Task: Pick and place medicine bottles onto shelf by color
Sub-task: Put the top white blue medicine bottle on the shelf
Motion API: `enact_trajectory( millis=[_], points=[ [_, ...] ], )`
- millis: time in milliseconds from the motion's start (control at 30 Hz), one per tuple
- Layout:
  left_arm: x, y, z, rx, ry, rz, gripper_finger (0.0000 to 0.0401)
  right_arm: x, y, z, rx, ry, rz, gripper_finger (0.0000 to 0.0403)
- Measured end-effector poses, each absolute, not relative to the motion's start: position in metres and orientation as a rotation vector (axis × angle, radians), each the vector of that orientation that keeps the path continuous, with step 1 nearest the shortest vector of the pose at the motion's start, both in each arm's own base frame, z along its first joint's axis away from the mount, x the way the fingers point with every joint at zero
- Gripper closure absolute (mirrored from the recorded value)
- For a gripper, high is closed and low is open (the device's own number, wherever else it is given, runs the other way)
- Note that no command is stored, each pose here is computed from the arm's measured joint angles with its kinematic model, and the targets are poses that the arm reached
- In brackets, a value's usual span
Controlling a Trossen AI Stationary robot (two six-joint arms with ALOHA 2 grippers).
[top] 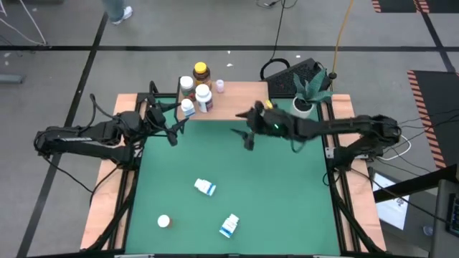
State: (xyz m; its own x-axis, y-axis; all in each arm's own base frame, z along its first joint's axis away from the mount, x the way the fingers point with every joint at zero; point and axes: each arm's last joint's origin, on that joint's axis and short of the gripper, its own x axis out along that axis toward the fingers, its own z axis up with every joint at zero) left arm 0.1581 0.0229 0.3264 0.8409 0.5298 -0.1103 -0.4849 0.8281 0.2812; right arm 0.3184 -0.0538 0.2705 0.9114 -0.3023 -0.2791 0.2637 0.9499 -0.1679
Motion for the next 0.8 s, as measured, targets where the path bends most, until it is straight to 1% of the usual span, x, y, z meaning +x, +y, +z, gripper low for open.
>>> enact_trajectory(
  millis=[133, 267, 467, 600, 800],
  points=[
    [0.158, 0.023, 0.326, 0.247, 0.188, 0.541, 0.0118, 0.295, -0.035, 0.248, -0.128, 0.179, -0.248, 0.0136],
    [0.158, 0.023, 0.327, 0.247, 0.182, 0.542, 0.0118, 0.279, -0.023, 0.230, -0.103, 0.175, -0.193, 0.0136],
    [0.158, 0.023, 0.327, 0.229, 0.172, 0.542, 0.0118, 0.280, 0.001, 0.215, -0.053, 0.230, -0.036, 0.0136],
    [0.159, 0.019, 0.327, 0.115, 0.145, 0.525, 0.0119, 0.283, 0.025, 0.209, -0.095, 0.256, 0.056, 0.0136],
    [0.168, -0.001, 0.320, 0.023, 0.158, 0.394, 0.0119, 0.290, 0.071, 0.207, -0.181, 0.262, 0.243, 0.0136]
  ],
)
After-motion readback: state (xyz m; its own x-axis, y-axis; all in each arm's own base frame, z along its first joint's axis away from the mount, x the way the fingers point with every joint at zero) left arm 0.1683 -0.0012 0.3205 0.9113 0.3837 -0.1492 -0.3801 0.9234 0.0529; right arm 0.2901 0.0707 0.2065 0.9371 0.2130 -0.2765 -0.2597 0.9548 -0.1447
